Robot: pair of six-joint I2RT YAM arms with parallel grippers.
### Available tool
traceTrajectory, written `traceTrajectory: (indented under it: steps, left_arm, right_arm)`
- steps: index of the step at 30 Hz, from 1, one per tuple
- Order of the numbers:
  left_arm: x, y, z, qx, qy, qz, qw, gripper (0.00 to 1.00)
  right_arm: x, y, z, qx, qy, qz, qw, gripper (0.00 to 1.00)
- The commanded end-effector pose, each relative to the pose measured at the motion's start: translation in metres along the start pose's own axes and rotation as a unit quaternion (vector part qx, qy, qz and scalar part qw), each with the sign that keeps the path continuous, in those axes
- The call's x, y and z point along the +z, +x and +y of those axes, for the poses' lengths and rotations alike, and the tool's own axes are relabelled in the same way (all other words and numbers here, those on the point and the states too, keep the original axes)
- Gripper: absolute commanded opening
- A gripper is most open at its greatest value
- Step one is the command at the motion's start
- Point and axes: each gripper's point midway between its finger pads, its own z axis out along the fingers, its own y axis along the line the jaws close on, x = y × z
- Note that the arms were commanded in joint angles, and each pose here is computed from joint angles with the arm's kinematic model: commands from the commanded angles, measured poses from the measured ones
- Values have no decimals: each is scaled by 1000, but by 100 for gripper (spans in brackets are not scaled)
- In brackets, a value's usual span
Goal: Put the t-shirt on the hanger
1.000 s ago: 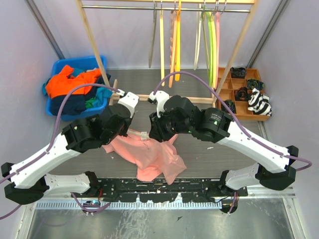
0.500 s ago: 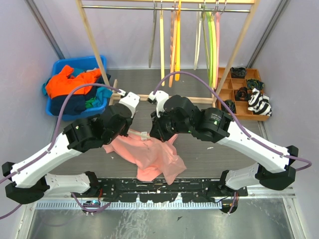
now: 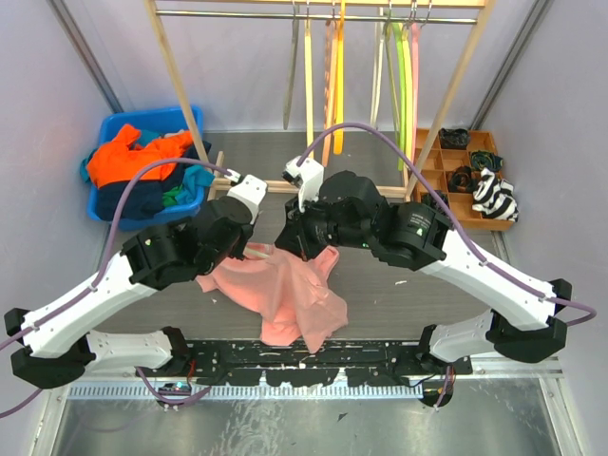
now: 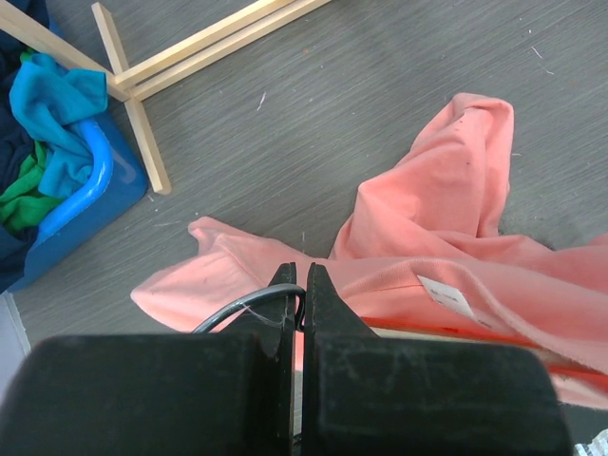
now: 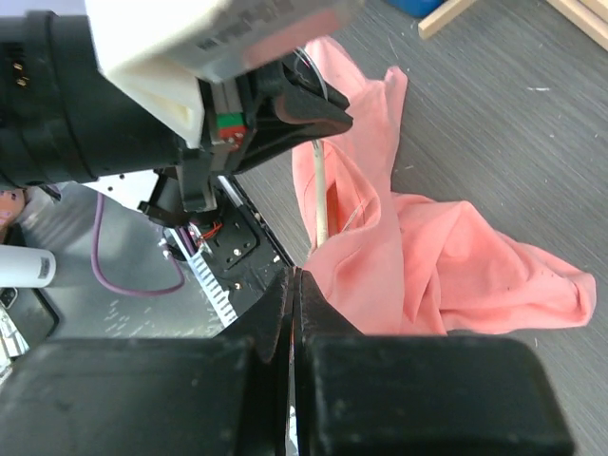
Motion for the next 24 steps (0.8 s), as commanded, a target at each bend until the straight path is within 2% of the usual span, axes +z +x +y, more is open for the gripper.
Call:
traceTrajectory:
  steps: [1,8,10,11,13,15,19,24]
  left_arm:
    - [-6,-15,2,-7,1,-20,1000,0]
    - [-11,-22,4,-9,2,-25,1000,0]
    - [-13,-25,5,-10,2,-29,1000,0]
    - [-14,-26,6,-10,1,-30,999,0]
    - [-16,-28,7,-10,0,-32,999,0]
    - [-18,-30,9,-10,-2,-34,999,0]
    - [-22,-34,12,-11,-4,-39,999,0]
    - [-29,-48,14,-15,-1,-53,998,0]
  right_arm:
    - [-11,-51,23,-13,-41,-83,996,1]
    - [19,-27,21,-10,-44,-36,998,1]
    - [24,-18,17,-7,-39,-23,999,4]
    - [25,-14,16,-6,-35,-17,999,10]
    - [25,-9,13,-4,-30,-8,1000,31]
    - [19,-10,12,-1,-29,-11,1000,43]
    - [-1,-19,12,3,-24,-33,999,52]
    - [-28,-34,6,5,-3,-64,998,57]
